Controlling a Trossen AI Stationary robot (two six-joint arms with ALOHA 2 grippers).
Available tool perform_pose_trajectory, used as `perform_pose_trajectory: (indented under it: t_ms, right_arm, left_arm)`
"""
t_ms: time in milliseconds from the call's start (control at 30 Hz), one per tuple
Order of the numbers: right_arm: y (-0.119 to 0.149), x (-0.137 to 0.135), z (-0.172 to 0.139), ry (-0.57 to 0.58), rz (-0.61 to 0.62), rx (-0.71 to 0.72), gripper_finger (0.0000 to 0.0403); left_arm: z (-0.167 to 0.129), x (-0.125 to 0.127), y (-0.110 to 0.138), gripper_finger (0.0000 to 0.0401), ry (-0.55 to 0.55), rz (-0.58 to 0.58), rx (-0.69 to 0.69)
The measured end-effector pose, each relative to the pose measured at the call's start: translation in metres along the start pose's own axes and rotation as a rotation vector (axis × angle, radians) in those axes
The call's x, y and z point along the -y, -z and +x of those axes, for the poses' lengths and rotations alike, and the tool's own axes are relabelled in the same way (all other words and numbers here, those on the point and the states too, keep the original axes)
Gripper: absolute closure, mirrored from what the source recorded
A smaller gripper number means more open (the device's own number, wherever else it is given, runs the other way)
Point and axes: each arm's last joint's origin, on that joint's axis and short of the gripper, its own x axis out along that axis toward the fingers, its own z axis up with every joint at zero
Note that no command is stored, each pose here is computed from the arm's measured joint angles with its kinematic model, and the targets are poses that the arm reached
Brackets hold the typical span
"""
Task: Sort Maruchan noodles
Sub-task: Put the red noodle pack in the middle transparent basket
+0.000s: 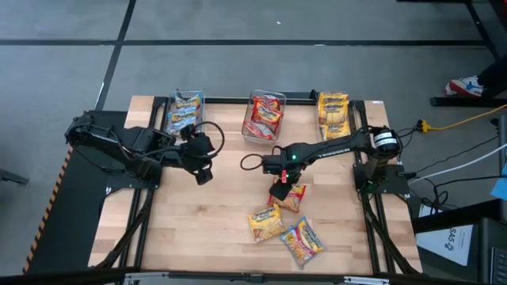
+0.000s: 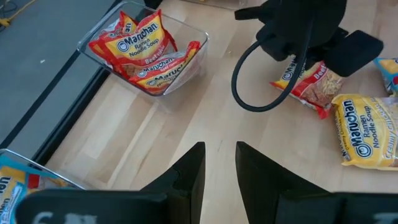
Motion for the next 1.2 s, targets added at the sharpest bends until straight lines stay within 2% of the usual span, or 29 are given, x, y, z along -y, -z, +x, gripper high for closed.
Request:
perform_pose_trajectory:
  t_ms: [167,233,333,433,633,733,867,1033,1200]
  right_arm:
    - [0.003,0.006,0.014,-0.01,0.014,0.001,0.029]
    - [0.004,0.007,0.017,-0.023,0.019,-0.006,0.0313]
    - [0.004,0.006,0.016,-0.031,0.007,-0.009,0.0377]
    - [0.001,0.002,0.008,-0.046,-0.051,0.001,0.0393]
    - [-0.006,-0.018,-0.038,-0.115,-0.155,0.097,0.0401]
    - [-0.005,-0.028,-0.072,-0.067,-0.189,0.169,0.0401]
    - [-0.005,-0.033,-0.117,0.064,-0.22,0.308,0.0402]
    - [-0.025,-0.023,-0.158,0.137,-0.207,0.522,0.0402]
    - [-0.058,0.01,-0.182,0.184,-0.129,0.707,0.0402]
  left_arm:
    - [0.0,0.0,0.0,0.0318,0.0,-0.001,0.0]
    - [0.0,0.0,0.0,0.0318,0.0,0.0,0.0]
    - [0.0,0.0,0.0,0.0318,0.0,0.0,0.0]
    - [0.0,0.0,0.0,0.0318,0.0,0.0,0.0]
    - [0.0,0.0,0.0,0.0318,0.0,0.0,0.0]
    - [0.0,0.0,0.0,0.0318,-0.001,-0.001,-0.002]
    - [0.0,0.0,0.0,0.0318,-0.001,-0.001,-0.002]
    - [0.0,0.0,0.0,0.0318,-0.001,-0.004,0.0]
    - [0.0,0.0,0.0,0.0318,0.0,-0.006,0.0]
